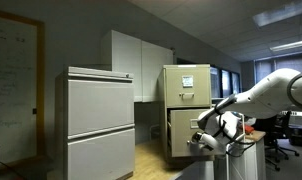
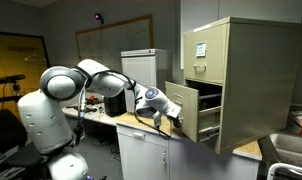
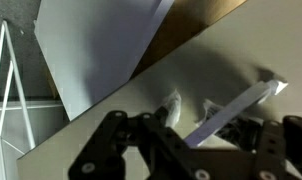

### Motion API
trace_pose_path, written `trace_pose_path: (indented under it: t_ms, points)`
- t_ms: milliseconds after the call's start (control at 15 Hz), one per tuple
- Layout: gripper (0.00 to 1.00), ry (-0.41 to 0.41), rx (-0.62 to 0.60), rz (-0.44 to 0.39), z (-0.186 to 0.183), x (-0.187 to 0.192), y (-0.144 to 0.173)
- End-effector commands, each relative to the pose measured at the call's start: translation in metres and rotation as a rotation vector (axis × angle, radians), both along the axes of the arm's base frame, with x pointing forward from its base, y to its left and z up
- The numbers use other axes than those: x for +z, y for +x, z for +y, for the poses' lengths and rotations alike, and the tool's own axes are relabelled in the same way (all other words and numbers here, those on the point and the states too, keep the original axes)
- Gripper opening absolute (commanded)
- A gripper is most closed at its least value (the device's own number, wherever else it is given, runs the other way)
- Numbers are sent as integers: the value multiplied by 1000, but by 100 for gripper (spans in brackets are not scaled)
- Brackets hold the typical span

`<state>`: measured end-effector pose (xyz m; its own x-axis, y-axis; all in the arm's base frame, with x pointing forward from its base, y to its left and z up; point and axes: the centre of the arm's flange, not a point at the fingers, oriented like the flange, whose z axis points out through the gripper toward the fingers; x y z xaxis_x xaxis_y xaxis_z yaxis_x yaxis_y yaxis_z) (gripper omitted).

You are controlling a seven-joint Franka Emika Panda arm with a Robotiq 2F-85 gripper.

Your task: Open the bottom drawer of the cabinet to the right

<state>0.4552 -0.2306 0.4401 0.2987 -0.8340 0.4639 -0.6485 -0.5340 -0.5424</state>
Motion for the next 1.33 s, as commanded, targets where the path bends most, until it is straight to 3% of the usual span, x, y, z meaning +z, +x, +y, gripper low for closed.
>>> trace_pose_path:
  t_ms: [0, 600, 1200, 1267]
  points:
    - [8, 61, 115, 82, 35, -59, -43]
    - [8, 134, 195, 47, 62, -74, -102]
    - [8, 208, 261, 17, 81, -89, -143]
    - [58, 216, 264, 11, 82, -89, -144]
